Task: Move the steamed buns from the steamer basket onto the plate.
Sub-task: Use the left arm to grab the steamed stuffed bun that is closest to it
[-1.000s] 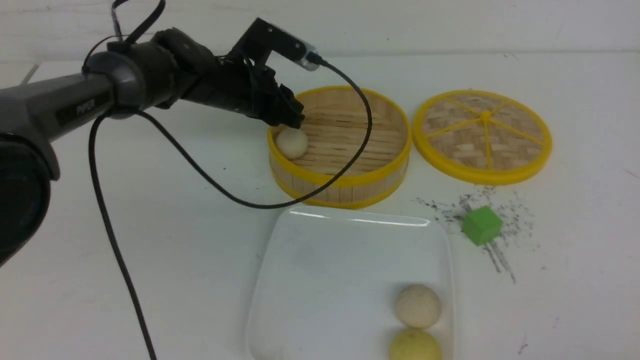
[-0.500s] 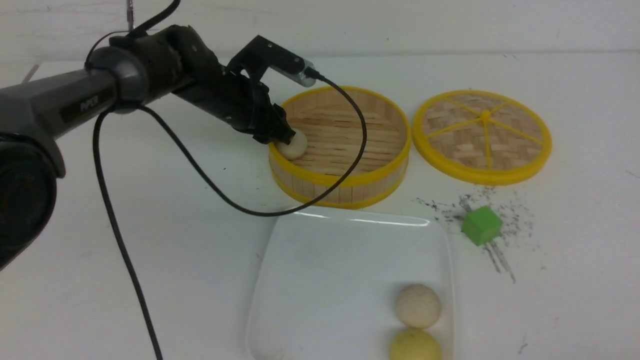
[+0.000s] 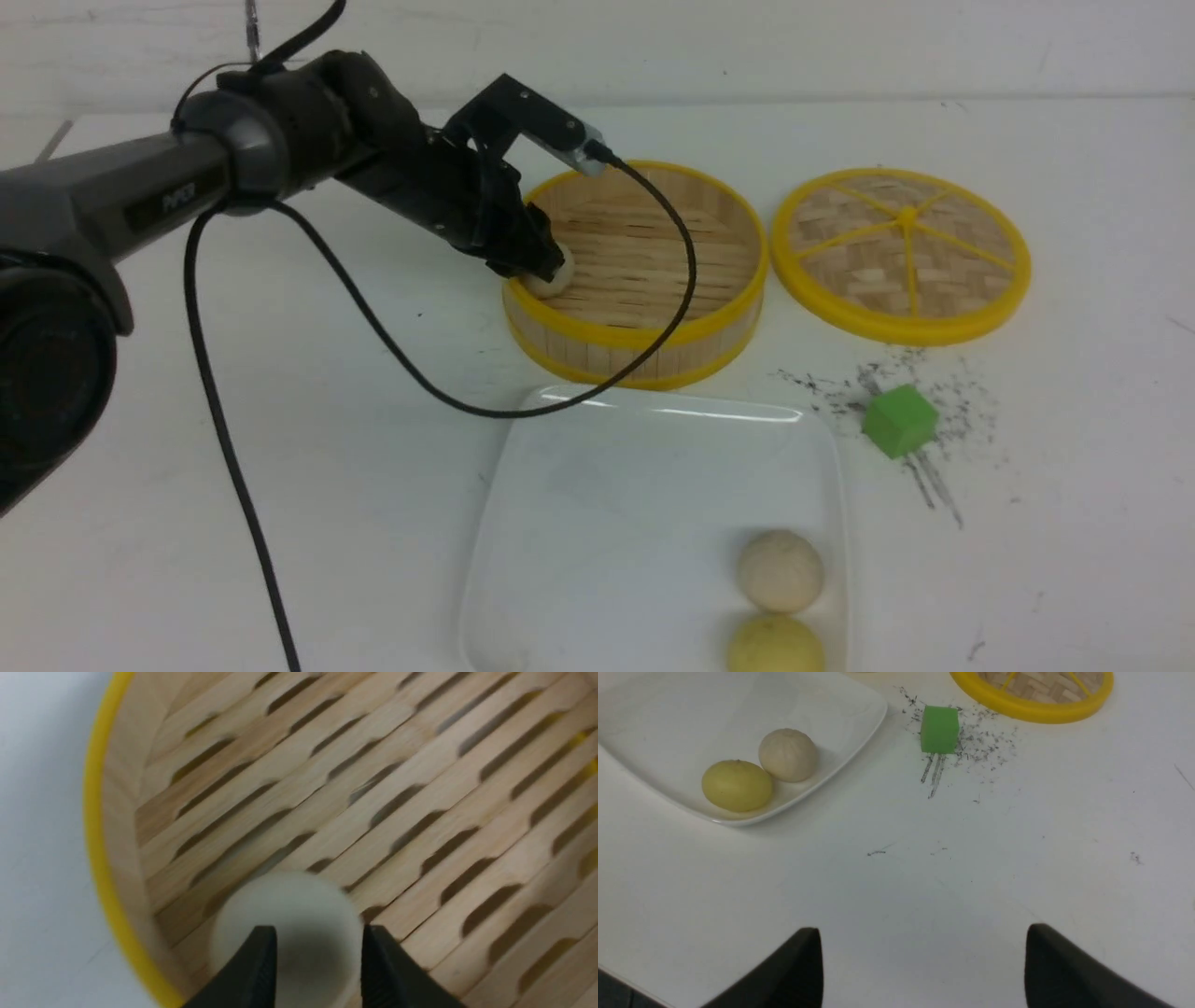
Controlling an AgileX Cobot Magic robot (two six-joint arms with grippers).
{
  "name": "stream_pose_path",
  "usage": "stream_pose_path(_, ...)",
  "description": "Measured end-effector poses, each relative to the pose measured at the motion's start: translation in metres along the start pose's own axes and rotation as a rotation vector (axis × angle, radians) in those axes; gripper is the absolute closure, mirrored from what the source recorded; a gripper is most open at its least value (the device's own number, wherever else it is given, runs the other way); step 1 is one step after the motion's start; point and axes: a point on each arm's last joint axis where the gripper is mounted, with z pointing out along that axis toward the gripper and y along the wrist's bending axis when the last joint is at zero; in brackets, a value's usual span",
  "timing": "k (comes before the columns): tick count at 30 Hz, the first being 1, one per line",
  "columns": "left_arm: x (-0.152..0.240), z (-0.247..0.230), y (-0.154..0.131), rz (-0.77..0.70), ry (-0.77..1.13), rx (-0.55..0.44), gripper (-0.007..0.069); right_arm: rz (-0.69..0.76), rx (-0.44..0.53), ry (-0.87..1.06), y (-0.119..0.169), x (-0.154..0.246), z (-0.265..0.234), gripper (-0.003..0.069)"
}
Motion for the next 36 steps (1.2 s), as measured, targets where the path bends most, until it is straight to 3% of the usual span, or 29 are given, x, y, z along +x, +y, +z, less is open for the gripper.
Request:
stream_pose_path(17,0.002,0.007,0.000,0.014,0.001,-0.016,0.0361,0.000,-0.001,0.005,0.000,0.000,0.000,0.0097)
stream_pose_path(21,0.012,0.022,0.000,0.001,0.026,-0.005,0.0408,0.000,-0.001,0.006,0.000,0.001,0.000,0.0097)
stream_pose_path(27,0.011,0.027,0.003,-0.003,0.002,-0.036,0.0589,0.000,-0.003,0.012,0.000,0.001,0.000,0.0120)
stream_pose_path(36,0.001,0.007,0.002,0.053,0.006,-0.044,0.0598,0.000,-0.002,0.009,0.000,0.001,0.000,0.0227)
